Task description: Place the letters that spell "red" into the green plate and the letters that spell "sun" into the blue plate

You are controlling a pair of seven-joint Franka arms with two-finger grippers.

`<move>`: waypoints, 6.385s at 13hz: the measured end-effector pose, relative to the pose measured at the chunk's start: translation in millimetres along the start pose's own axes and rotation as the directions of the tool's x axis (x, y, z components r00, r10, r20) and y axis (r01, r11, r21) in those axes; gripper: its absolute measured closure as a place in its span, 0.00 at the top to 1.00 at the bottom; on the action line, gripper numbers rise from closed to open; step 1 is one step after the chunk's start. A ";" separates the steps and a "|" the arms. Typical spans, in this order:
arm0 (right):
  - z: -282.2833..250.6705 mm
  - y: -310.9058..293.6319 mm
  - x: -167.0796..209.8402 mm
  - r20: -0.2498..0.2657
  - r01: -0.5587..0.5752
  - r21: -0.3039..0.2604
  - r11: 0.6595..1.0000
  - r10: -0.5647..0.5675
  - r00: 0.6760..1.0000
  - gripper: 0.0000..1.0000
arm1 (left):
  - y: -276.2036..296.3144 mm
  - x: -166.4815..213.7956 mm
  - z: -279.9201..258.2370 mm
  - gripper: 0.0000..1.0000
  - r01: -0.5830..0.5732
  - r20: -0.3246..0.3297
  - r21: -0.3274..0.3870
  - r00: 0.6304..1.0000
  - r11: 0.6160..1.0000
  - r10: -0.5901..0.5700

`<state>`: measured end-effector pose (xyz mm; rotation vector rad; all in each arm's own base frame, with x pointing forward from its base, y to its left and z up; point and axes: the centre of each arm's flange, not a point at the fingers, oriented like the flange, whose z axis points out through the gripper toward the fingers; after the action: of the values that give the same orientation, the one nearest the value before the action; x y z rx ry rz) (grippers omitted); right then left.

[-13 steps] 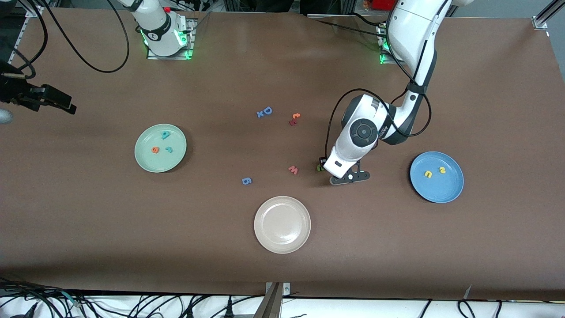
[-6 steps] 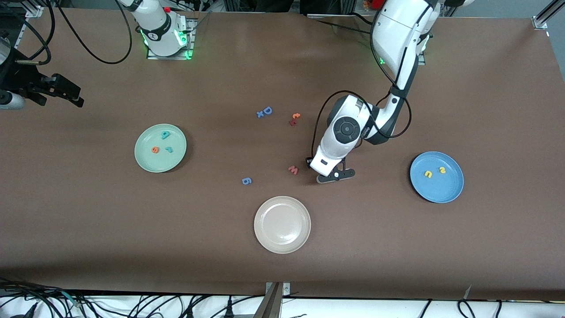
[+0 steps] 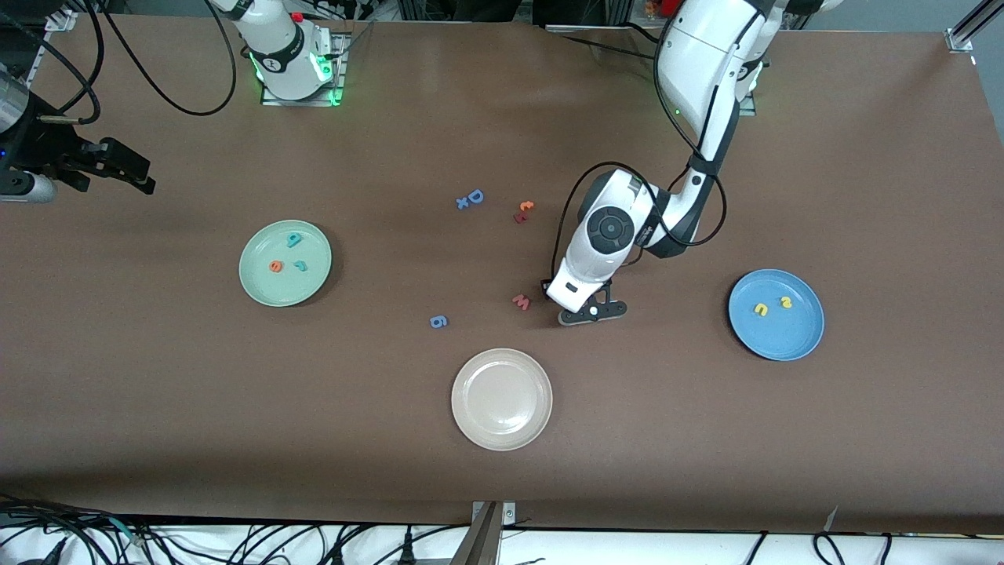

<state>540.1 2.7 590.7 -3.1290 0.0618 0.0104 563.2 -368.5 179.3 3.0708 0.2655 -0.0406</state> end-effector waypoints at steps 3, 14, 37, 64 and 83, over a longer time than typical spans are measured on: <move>0.4 -0.5 -0.5 0.005 0.001 -0.001 1.000 -0.001 1.000 1.00 | -1.7 -0.3 5.5 0.56 -0.019 -0.005 0.020 1.000 1.000 0.020; 0.4 1.5 -0.5 0.005 0.002 -0.016 1.000 -0.002 1.000 1.00 | -3.5 2.5 5.6 0.26 -0.043 -0.009 0.026 0.999 0.999 0.043; -4.7 -0.4 14.3 -0.016 0.007 -0.027 1.000 -0.007 1.000 1.00 | -375.8 95.2 -52.8 0.30 -0.584 0.198 0.043 0.800 0.811 0.566; -4.4 -1.2 14.4 -0.014 0.011 -0.027 1.000 -0.011 1.000 1.00 | -309.9 59.8 -444.4 1.00 -0.516 -0.195 0.127 0.824 0.847 0.532; -4.3 -0.8 14.5 -0.013 0.010 -0.027 1.000 -0.010 1.000 1.00 | -323.3 -23.9 -467.6 1.00 -0.256 -0.142 -0.004 0.957 0.967 0.253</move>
<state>554.6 2.9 594.9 -3.1567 0.0463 -0.0102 493.9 -26.0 628.5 3.0618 -0.1248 0.1893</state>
